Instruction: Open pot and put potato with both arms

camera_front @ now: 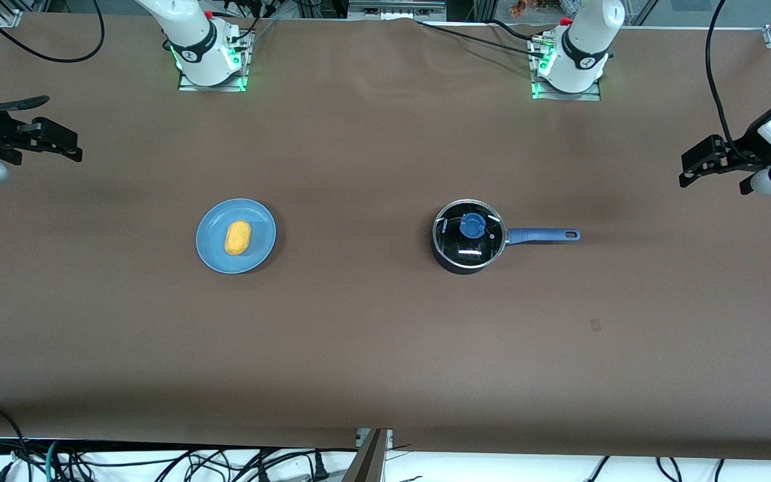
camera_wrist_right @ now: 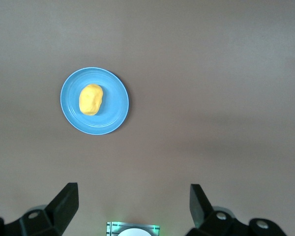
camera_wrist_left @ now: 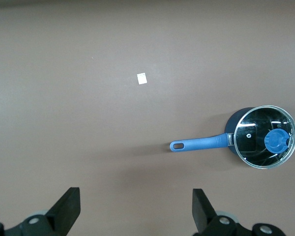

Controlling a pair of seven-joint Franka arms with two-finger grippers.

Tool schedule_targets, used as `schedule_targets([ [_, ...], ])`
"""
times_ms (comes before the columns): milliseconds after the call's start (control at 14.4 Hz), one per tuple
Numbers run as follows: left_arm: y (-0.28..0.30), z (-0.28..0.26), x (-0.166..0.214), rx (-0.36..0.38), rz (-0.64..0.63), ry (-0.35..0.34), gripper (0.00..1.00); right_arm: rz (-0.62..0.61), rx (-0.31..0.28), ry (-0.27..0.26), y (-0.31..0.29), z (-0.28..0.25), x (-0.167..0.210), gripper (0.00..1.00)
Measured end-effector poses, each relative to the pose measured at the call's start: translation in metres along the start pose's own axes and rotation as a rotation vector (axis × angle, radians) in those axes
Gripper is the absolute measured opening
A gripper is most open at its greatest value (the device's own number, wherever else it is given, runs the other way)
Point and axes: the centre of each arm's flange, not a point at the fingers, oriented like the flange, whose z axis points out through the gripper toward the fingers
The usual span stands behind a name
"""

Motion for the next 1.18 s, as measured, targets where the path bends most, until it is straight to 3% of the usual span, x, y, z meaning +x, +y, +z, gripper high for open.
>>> schedule_targets([
  [762, 0.000, 0.002, 0.001, -0.001, 0.000, -0.004, 1.00, 0.000, 0.000, -0.005, 0.000, 0.003, 0.002, 1.00],
  [1178, 0.003, 0.043, 0.026, -0.018, 0.010, -0.055, 1.00, -0.001, 0.000, -0.003, -0.001, 0.007, 0.006, 1.00],
])
